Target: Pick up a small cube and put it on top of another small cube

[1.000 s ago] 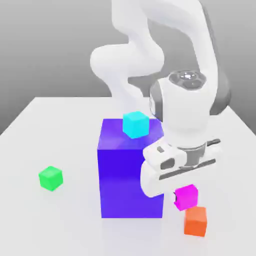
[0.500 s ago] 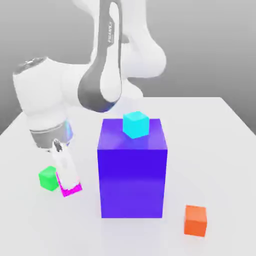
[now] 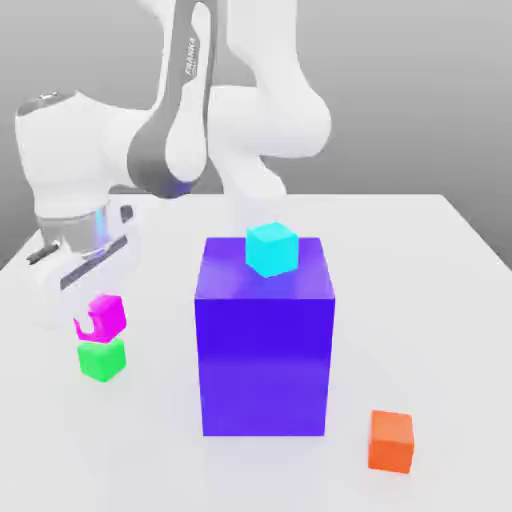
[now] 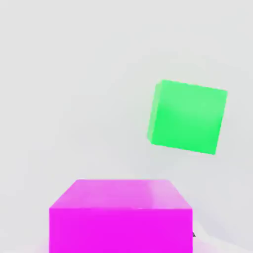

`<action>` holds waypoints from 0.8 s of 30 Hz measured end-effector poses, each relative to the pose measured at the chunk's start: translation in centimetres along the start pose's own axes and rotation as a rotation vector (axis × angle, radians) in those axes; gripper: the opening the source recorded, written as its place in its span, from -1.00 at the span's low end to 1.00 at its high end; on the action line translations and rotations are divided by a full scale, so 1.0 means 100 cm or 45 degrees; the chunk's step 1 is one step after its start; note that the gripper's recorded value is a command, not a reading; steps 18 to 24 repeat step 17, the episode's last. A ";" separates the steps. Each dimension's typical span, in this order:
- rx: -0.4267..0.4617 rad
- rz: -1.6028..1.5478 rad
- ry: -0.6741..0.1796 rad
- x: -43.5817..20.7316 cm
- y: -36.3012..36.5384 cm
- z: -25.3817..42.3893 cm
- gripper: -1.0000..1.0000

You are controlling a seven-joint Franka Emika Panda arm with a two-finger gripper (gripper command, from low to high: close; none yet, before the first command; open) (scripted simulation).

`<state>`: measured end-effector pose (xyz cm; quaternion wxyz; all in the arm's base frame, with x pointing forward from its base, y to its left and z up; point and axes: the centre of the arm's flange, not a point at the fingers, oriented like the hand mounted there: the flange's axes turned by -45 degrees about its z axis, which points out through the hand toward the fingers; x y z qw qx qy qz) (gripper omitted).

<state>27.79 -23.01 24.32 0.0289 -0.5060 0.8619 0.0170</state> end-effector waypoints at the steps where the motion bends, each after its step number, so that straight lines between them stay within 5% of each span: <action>1: 0.002 0.065 0.009 0.005 0.004 -0.001 -1.00; 13: 0.016 0.401 0.084 0.033 0.026 0.050 -1.00; 14: 0.016 0.401 0.084 0.033 0.027 0.058 1.00; 24: 0.016 0.396 0.084 0.032 0.026 0.058 1.00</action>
